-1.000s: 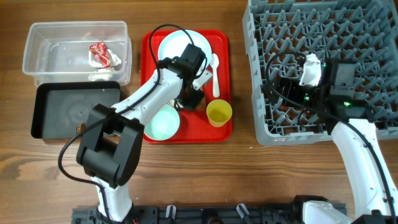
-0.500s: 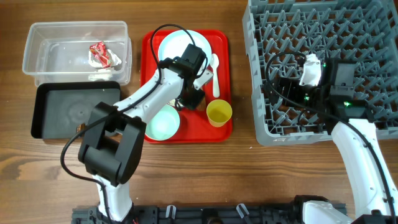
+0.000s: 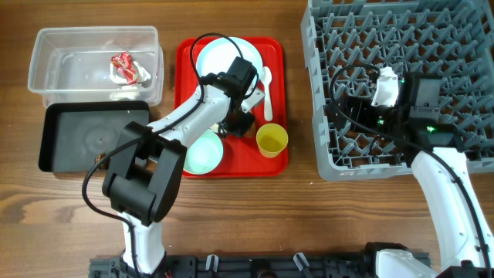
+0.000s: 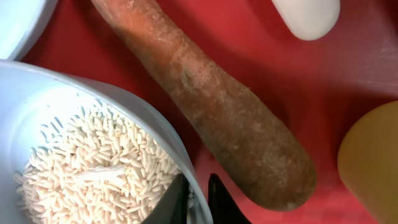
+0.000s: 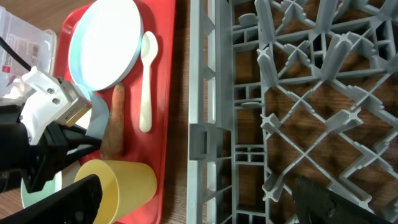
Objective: Sort waste into correct bins and load items into the dishwasher rack
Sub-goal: 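Grasp the rim of the white rice bowl with left gripper, then move the rice bowl over the black tray and pour out the rice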
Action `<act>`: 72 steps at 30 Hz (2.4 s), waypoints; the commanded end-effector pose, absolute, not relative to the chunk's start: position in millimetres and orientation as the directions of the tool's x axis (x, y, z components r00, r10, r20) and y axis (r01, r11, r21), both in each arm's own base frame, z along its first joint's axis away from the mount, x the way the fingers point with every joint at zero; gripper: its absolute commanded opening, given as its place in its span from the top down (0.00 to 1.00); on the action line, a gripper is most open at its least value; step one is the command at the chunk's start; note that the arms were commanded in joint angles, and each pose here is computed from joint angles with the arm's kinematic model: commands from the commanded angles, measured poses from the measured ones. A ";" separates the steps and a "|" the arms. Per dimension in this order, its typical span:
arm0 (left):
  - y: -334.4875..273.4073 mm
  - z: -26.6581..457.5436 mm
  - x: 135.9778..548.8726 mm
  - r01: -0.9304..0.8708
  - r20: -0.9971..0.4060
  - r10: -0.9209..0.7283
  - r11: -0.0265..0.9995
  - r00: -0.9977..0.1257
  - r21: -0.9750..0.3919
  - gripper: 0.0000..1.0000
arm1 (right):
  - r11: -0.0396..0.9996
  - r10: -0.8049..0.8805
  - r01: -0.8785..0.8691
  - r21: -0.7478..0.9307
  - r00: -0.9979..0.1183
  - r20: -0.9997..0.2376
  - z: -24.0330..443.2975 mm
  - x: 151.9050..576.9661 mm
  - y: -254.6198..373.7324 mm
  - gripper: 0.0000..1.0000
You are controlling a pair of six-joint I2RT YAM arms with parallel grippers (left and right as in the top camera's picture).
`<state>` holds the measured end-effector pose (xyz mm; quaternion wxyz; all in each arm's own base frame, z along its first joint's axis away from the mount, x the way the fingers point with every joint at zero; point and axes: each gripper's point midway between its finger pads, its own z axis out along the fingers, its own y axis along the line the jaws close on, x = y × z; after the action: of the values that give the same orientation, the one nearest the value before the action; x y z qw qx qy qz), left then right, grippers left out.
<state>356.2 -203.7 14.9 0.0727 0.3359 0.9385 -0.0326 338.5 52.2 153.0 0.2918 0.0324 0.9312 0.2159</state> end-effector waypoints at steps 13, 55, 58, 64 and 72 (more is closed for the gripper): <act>-200.1 33.4 363.8 0.593 -0.195 0.587 0.804 -0.785 0.035 0.70 | 0.898 0.192 -0.075 0.434 -0.821 -0.538 159.9 343.1 54.0 0.00; -63.1 197.6 367.0 -0.056 -0.227 -0.160 0.913 -0.961 -0.404 0.96 | 0.900 0.191 -0.073 0.431 -0.821 -0.539 159.7 343.2 53.4 0.00; -34.3 195.4 356.5 -0.064 -0.199 -0.163 0.902 -0.966 -0.427 0.96 | 0.899 0.191 -0.073 0.431 -0.821 -0.539 159.7 343.2 53.4 0.00; -3.3 190.9 352.7 -0.042 -0.222 -0.218 0.796 -0.950 -0.604 0.96 | 0.899 0.191 -0.073 0.431 -0.820 -0.539 159.7 343.3 53.4 0.00; 44.3 179.8 354.3 -0.043 -0.268 -0.434 0.586 -0.860 -0.809 0.96 | 0.899 0.192 -0.073 0.432 -0.821 -0.538 159.6 343.1 53.5 0.00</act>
<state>357.8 43.0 163.9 0.1783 -0.1420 0.9090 -0.3491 338.5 52.3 152.9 0.2916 0.0324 0.9313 0.2157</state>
